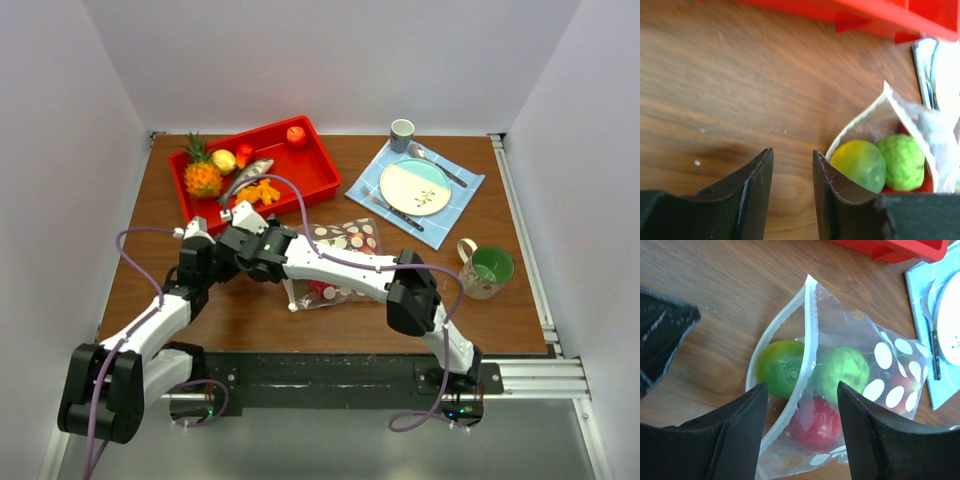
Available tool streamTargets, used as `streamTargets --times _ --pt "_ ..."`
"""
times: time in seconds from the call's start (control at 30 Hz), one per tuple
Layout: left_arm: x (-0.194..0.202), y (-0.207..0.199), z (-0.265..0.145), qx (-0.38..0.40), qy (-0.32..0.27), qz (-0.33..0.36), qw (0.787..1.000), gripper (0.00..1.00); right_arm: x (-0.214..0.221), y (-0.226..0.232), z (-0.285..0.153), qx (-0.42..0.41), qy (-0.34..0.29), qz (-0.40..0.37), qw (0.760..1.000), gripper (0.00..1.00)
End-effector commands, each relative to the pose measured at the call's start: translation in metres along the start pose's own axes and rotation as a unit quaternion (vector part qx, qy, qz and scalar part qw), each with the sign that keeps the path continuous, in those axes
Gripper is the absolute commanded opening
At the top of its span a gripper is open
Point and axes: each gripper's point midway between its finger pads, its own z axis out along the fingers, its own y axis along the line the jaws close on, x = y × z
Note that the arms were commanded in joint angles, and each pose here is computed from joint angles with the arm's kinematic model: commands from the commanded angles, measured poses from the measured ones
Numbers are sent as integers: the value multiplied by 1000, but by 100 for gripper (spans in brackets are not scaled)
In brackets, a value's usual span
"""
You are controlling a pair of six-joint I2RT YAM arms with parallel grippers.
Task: Place the food in the zip-top bag and seal the zipper
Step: Pick up the zipper food storage bag at the center of the board.
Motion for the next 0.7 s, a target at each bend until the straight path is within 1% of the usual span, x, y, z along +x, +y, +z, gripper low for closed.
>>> streamTargets --times 0.0,0.2,0.27,0.37,0.4,0.47,0.5,0.53,0.6,0.67 --pt "11 -27 3 68 7 -11 998 41 -6 -16 1 43 -3 -26 999 62" --pt "27 -27 5 75 20 -11 997 40 0 -18 15 68 12 -43 997 63" --pt "28 -29 5 78 20 -10 997 39 -2 -26 14 78 10 -41 996 61" --pt "32 -32 4 85 24 -8 996 39 -6 -37 12 88 6 -35 996 46" --pt "33 -34 4 89 25 -7 996 39 -8 -40 11 87 6 -33 996 32" --pt "33 -36 4 93 27 -7 995 39 -11 -44 8 87 3 -28 996 19" --pt "33 -39 4 97 27 -6 995 39 -15 -48 2 85 -2 -20 996 9" --pt "32 -42 3 101 27 -4 994 38 -16 -51 -1 85 -4 -17 996 4" --pt "31 -46 1 108 26 -2 994 38 -23 -61 -11 84 -13 -3 996 0" --pt "25 -55 -2 118 20 4 993 39 -27 -70 -18 84 -18 6 996 0"
